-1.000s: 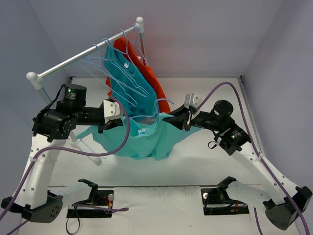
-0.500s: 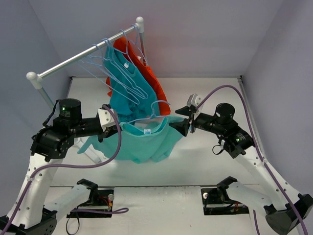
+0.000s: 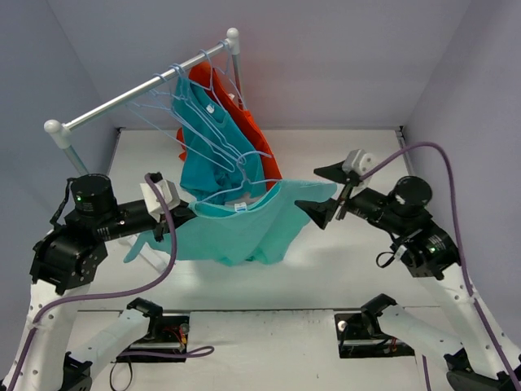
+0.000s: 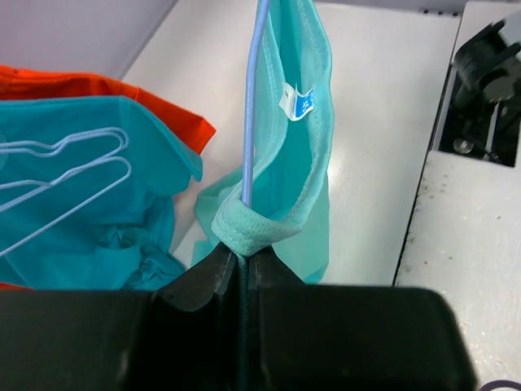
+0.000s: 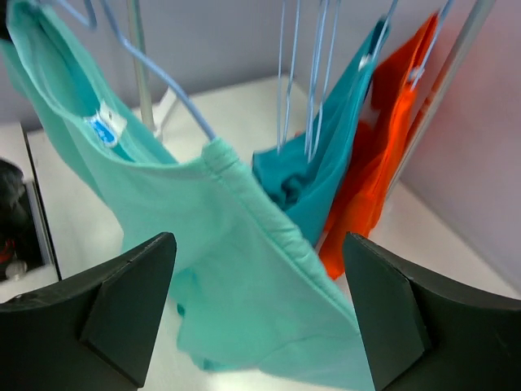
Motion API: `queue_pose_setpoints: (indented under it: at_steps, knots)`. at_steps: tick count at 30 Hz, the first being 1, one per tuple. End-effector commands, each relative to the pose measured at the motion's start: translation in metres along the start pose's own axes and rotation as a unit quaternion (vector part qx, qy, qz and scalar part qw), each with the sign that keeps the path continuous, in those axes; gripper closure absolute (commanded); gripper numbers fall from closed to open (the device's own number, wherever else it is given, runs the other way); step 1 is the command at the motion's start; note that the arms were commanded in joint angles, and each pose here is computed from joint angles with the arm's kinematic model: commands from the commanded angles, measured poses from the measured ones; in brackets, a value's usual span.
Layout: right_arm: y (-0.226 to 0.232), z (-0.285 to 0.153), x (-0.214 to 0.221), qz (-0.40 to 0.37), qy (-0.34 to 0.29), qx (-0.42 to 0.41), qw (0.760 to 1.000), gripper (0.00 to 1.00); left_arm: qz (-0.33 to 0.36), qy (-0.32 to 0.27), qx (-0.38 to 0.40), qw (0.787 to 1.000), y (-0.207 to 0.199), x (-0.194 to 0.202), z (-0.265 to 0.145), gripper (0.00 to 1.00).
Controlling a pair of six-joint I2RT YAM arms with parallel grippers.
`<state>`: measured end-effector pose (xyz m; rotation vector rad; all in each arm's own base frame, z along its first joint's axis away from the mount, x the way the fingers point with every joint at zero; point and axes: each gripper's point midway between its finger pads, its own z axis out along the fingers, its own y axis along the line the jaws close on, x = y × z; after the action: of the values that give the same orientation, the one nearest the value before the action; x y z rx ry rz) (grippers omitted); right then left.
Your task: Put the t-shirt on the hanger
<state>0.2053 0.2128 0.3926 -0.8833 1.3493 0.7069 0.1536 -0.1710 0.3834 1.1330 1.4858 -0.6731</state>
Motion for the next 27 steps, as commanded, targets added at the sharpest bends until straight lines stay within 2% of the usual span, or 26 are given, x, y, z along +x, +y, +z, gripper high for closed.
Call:
queue_pose_setpoints:
  at_steps: [1,4,6,12,17,23,27]
  knots:
    - [0.0,-0.017,-0.068,-0.008,-0.085,0.017,0.996,0.19,-0.013,-0.046,0.001,0.999,-0.008,-0.031,-0.01,1.0]
    - [-0.004,-0.022,-0.076,-0.009,-0.093,0.034,0.995,0.17,-0.057,-0.012,-0.023,0.998,-0.005,-0.011,-0.011,1.0]
    - [-0.008,-0.026,-0.074,-0.009,-0.094,0.052,0.994,0.16,-0.109,0.037,-0.068,0.991,0.0,0.018,-0.017,1.0]
    - [-0.019,-0.019,-0.059,0.0,-0.076,0.075,0.994,0.16,-0.196,0.11,-0.131,0.966,-0.005,0.061,-0.034,1.0]
    - [-0.026,-0.015,-0.048,0.003,-0.062,0.087,0.994,0.16,-0.225,0.172,-0.197,0.939,-0.001,0.088,-0.056,1.0]
    - [-0.029,-0.01,-0.039,0.003,-0.051,0.09,0.995,0.15,-0.253,0.195,-0.216,0.923,-0.007,0.099,-0.066,1.0]
    - [-0.03,-0.008,-0.036,0.003,-0.046,0.089,0.995,0.15,-0.263,0.217,-0.258,0.904,0.004,0.105,-0.074,1.0]
